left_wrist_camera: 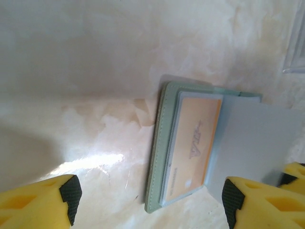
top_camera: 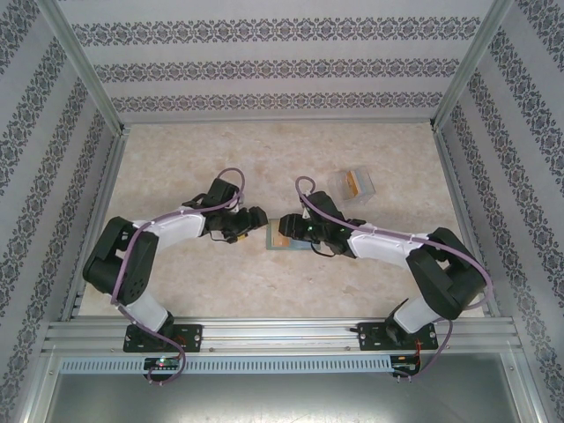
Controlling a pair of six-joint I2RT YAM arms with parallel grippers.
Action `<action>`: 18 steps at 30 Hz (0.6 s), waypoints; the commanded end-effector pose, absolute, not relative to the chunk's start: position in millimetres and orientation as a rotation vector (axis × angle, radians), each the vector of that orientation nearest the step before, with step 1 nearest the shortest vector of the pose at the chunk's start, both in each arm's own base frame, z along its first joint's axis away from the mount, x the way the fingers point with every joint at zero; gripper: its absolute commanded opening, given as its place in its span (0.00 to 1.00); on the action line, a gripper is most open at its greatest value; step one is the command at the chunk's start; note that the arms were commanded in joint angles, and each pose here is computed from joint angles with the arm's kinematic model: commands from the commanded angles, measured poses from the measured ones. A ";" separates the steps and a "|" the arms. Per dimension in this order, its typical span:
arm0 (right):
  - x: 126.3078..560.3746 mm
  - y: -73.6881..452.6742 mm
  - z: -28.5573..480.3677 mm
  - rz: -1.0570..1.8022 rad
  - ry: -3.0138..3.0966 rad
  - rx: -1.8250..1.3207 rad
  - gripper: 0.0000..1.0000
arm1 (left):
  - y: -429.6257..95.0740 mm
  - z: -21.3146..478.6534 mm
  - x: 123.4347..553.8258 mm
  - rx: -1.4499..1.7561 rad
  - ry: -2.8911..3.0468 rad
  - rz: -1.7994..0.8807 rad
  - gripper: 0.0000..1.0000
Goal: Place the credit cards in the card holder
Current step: Flip over the card slot in the card holder, then pick up the credit card from the storage box.
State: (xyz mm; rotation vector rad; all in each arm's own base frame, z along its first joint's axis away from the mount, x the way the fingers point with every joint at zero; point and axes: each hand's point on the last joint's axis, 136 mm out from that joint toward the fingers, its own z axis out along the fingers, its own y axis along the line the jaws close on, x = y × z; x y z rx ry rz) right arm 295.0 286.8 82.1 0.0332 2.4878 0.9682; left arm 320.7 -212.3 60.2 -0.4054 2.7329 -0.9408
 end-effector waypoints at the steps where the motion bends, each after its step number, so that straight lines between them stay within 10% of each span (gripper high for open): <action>1: 293.5 308.7 82.2 1.079 2.474 -0.013 0.41 | -187.4 79.4 327.1 -0.509 2.696 -0.852 0.81; 14: 353.3 221.5 140.3 0.853 2.357 0.015 0.48 | -188.8 95.4 335.0 -0.345 2.664 -0.784 0.83; 18: 385.0 153.9 158.3 0.490 2.333 0.024 0.76 | -198.8 96.0 334.3 -0.281 2.675 -0.738 0.83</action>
